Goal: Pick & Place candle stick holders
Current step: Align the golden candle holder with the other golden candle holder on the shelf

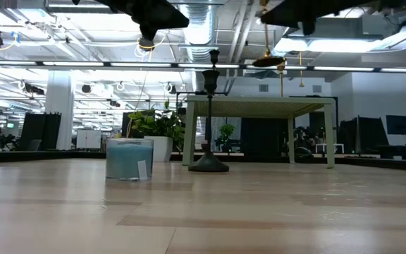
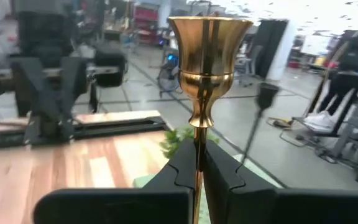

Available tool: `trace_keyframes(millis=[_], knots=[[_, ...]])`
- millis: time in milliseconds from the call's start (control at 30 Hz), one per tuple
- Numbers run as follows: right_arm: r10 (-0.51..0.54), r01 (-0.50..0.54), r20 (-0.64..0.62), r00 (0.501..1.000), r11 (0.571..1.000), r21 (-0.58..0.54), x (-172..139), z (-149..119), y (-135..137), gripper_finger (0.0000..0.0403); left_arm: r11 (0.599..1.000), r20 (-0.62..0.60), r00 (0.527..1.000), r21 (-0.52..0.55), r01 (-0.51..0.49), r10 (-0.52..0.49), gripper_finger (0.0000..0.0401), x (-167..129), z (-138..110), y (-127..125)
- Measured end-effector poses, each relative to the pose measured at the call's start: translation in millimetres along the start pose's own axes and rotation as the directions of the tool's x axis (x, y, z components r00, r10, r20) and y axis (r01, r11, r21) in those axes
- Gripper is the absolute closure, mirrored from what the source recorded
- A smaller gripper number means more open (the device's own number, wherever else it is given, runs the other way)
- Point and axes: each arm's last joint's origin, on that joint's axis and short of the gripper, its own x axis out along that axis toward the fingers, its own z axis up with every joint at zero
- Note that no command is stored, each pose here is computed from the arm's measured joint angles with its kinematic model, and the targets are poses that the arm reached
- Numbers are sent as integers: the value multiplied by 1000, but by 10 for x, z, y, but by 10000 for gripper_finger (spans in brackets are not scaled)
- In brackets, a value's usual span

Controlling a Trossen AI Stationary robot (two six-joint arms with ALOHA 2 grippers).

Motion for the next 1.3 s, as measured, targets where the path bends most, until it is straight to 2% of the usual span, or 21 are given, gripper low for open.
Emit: trace_keyframes(millis=[200,467,833,1067,1300], knots=[[-83,81,15,996,994,78,-156,-175,-211,403,1000,11,1000,0,-1,1,370,-17,15,2],[-204,207,-31,978,970,125,-184,-455,-443,403,1000,10,1000,0,-1,1,371,-5,11,1],[-285,290,-55,957,944,160,-168,-517,-600,403,1000,10,1000,0,-1,1,371,-4,10,1],[-337,358,-145,930,921,153,-172,-614,-670,403,1000,10,1000,0,-1,1,371,-4,10,1],[-355,371,-121,927,916,152,-169,-589,-702,403,1000,9,1000,0,-1,1,371,-3,10,1]])
